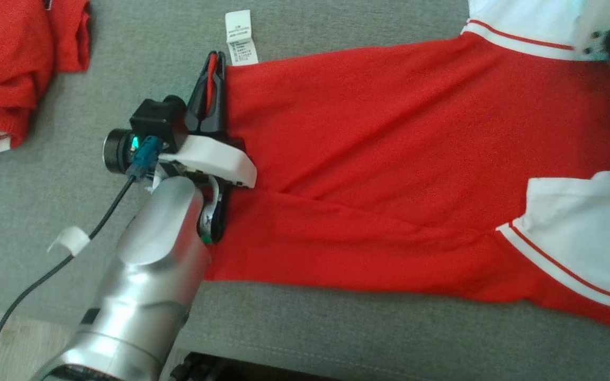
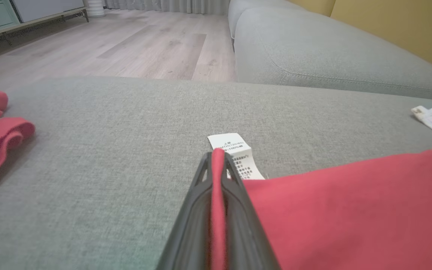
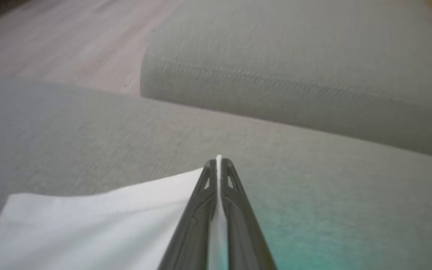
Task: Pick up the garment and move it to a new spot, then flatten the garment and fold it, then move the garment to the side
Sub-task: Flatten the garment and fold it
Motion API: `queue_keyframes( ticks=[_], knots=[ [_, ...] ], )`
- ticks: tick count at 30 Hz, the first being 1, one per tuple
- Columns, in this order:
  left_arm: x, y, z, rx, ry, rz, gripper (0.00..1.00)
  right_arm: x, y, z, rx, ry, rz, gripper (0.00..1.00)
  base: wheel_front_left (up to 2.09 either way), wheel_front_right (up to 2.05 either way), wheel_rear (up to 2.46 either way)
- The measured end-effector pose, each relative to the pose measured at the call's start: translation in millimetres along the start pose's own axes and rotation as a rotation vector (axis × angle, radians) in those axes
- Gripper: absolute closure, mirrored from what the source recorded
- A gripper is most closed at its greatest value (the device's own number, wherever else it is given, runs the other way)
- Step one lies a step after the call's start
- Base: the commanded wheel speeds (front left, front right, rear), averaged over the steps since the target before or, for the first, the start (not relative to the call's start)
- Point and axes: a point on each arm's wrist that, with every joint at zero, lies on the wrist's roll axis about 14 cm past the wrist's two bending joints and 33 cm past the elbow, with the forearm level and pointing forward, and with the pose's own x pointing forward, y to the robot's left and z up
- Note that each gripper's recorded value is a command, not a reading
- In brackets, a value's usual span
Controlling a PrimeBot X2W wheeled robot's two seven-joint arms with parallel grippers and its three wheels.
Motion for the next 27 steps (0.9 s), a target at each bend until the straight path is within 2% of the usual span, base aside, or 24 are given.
queue_keyframes(
  ticks=[6,10,16,19,22,27],
  knots=[
    [20,-12,36,0.047,-0.101,-0.033,1.00,-19,-48,47,0.027,-0.272,-0.115,1.00,0.00,0.00,0.00],
    [35,-26,69,0.080,-0.185,-0.073,1.00,-39,-73,75,0.045,-0.387,-0.180,1.00,0.00,0.00,0.00],
    [43,-31,82,0.107,-0.219,-0.093,1.00,-61,-78,86,0.089,-0.436,-0.207,1.00,0.00,0.00,0.00],
    [45,-33,86,0.120,-0.231,-0.101,1.00,-79,-75,100,0.119,-0.509,-0.205,1.00,0.00,0.00,0.00],
    [39,-36,81,0.116,-0.229,-0.104,1.00,-99,-74,82,0.169,-0.524,-0.208,1.00,0.00,0.00,0.00],
    [15,-32,59,0.096,-0.199,-0.084,1.00,-135,-58,18,0.261,-0.468,-0.195,1.00,0.00,0.00,0.00]
  ],
)
